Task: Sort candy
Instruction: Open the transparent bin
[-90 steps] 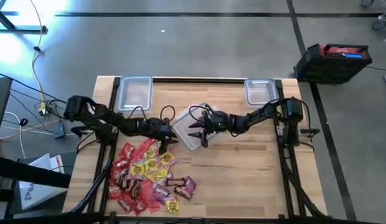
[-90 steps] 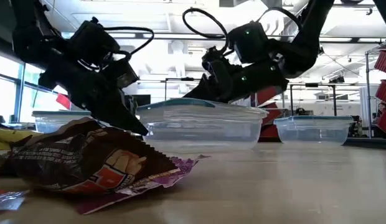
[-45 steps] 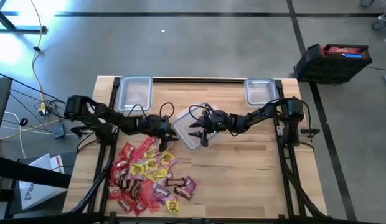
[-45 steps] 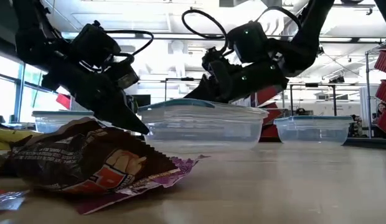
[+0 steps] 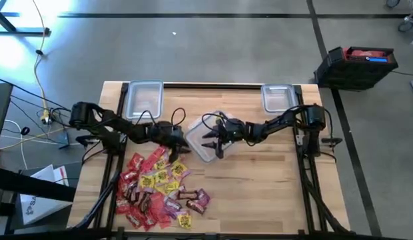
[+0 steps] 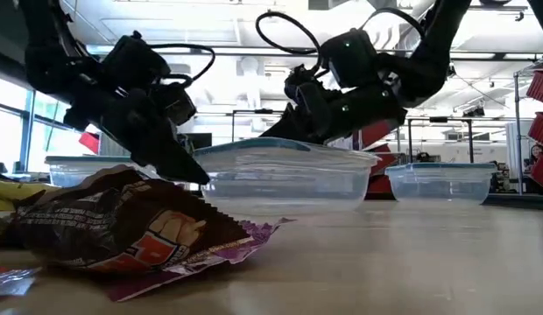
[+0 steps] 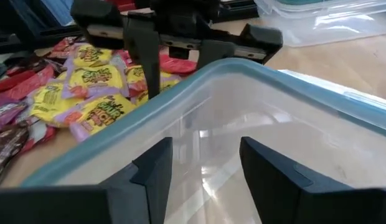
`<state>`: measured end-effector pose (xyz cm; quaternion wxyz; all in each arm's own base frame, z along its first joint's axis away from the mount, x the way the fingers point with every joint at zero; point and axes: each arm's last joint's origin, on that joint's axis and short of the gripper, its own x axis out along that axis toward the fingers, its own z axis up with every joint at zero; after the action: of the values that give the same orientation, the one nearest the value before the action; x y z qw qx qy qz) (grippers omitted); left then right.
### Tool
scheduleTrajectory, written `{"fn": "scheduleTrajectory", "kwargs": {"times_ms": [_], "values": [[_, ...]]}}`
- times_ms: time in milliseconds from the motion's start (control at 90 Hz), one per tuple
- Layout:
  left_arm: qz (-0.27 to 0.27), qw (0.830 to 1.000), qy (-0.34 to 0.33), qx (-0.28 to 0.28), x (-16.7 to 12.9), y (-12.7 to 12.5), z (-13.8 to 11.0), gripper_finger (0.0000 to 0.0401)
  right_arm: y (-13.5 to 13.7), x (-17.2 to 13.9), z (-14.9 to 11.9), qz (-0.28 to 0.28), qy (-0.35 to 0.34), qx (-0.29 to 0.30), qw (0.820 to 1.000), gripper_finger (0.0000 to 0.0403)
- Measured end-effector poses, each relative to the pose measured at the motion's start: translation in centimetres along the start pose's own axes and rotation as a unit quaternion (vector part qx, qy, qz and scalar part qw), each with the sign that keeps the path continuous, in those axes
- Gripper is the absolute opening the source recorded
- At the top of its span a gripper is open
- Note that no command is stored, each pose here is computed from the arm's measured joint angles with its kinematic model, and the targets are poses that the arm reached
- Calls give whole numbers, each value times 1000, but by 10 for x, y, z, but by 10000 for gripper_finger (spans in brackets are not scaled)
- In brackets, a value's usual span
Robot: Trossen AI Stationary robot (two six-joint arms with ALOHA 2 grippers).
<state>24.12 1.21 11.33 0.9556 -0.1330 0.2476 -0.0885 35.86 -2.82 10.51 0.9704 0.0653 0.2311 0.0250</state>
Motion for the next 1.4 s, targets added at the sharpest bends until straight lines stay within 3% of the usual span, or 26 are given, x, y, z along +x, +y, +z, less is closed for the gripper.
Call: {"fn": "scheduleTrajectory", "kwargs": {"times_ms": [278,500,656,867,1122,1300,1400], "values": [[-30,999,-12,-3,5,-17,3,106,2,-2,3,-6,-5,-4,1000,162],[-58,998,-28,-2,10,-29,16,106,11,-29,29,-38,7,-47,998,162],[-67,997,-34,3,14,-35,22,106,39,-61,60,-59,40,-99,992,162],[-65,996,-54,10,15,-37,34,106,102,-84,73,-94,118,-175,973,163],[3,994,-105,41,19,-29,76,106,155,-65,40,-176,149,-242,942,191],[97,993,-46,50,31,-8,83,106,167,-43,17,-238,127,-274,923,211],[117,992,-22,38,37,5,76,106,169,-33,7,-245,128,-296,914,215]]}}
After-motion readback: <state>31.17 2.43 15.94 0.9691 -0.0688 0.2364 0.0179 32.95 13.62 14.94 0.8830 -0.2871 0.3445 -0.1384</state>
